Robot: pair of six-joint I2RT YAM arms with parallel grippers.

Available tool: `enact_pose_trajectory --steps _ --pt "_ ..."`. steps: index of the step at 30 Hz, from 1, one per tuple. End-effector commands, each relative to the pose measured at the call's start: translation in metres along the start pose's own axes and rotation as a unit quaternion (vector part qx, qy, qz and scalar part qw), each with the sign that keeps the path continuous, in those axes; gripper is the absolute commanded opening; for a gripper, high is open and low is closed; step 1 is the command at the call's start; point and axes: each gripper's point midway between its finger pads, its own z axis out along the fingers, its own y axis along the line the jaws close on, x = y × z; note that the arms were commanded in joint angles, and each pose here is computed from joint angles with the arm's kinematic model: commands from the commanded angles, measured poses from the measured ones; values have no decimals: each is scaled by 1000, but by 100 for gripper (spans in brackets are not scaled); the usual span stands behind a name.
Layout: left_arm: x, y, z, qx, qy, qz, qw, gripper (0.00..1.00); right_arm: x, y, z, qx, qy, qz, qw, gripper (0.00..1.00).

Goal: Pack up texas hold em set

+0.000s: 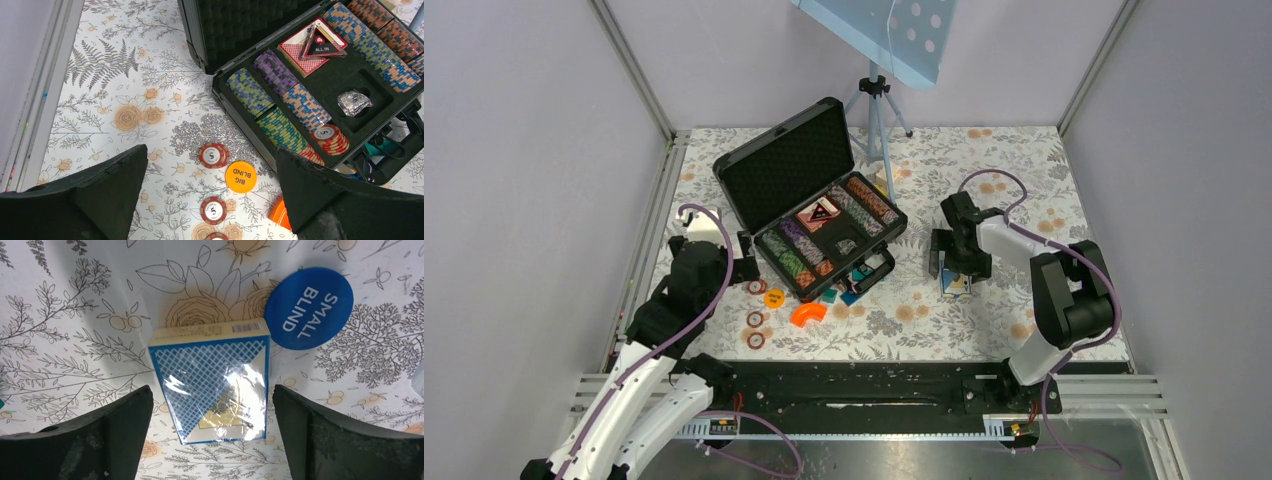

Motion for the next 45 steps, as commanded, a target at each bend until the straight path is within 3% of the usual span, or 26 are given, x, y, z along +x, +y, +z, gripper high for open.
enact_pose_trajectory --steps 1,19,29,39,45 --pt "-12 -6 3 11 -22 -5 1000 99 -12 7 0 -10 -8 2 1000 95" --pt "-11 -7 3 16 -21 -4 1000 99 -15 8 2 -6 -8 -1 1000 75" --pt "-11 -8 3 18 -21 -4 1000 99 -19 7 -7 -9 -24 -3 1000 70" --pt "-13 -8 2 19 -24 -6 1000 99 -45 39 -63 -99 -96 -32 990 70" --pt "-14 -7 1 17 -27 -6 999 99 -55 88 -92 -176 -105 -118 972 70"
